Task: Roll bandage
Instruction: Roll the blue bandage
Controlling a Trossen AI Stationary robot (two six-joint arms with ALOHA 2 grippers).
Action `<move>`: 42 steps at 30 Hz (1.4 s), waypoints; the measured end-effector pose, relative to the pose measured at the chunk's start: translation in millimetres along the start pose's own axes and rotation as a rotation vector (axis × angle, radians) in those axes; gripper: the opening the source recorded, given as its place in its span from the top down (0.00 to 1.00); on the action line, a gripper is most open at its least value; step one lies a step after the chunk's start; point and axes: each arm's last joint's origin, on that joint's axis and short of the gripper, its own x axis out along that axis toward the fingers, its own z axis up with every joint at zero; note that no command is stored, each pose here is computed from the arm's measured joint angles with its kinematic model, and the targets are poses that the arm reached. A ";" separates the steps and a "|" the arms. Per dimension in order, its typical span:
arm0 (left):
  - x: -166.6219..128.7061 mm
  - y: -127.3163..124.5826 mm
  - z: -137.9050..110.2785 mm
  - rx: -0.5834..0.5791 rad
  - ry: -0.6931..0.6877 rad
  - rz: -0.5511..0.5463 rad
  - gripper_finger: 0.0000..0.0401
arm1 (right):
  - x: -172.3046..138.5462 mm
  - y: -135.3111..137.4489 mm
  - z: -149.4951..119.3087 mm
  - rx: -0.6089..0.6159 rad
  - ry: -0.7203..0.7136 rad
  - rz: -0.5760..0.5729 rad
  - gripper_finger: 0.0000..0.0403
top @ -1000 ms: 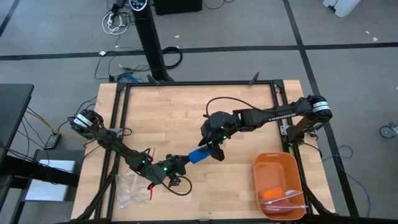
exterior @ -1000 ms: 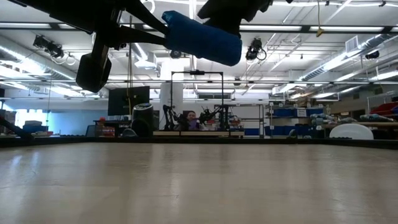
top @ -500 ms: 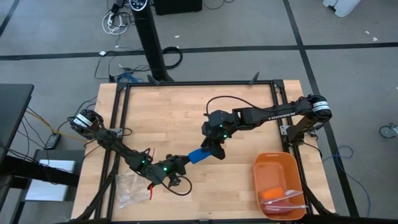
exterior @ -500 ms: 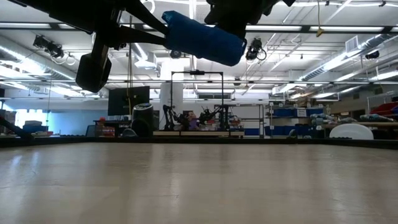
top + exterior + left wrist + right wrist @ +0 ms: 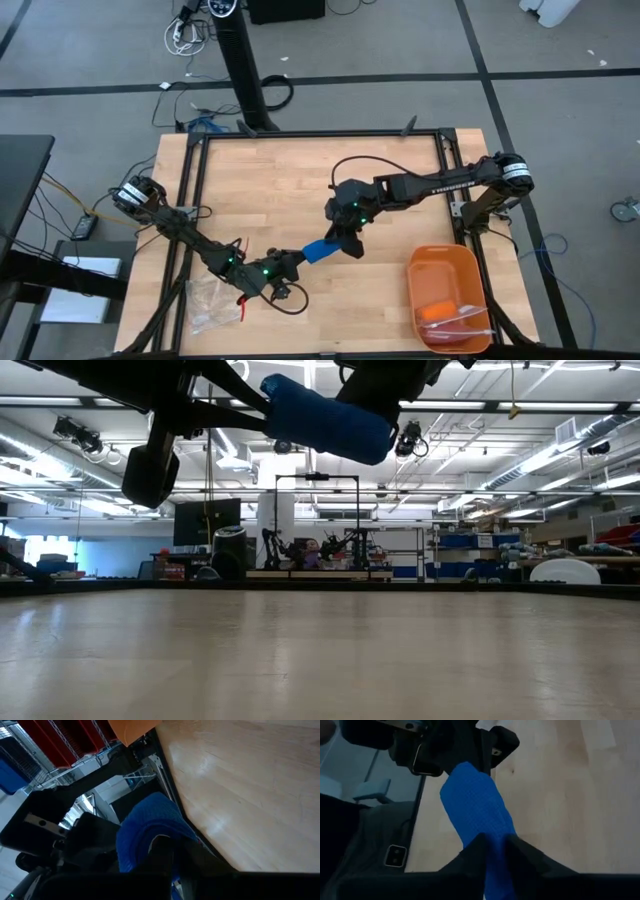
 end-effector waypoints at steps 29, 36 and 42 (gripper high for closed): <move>-4.6 3.1 3.7 -0.001 -0.010 0.010 0.96 | -5.6 6.8 -0.1 -0.015 -0.047 -0.148 0.99; -6.5 16.7 6.7 -0.010 -0.017 0.039 0.96 | -3.2 7.2 0.0 0.001 -0.040 -0.106 0.94; -6.7 17.3 6.9 -0.011 -0.021 0.041 0.96 | -2.8 8.2 -1.6 0.022 -0.031 -0.117 0.80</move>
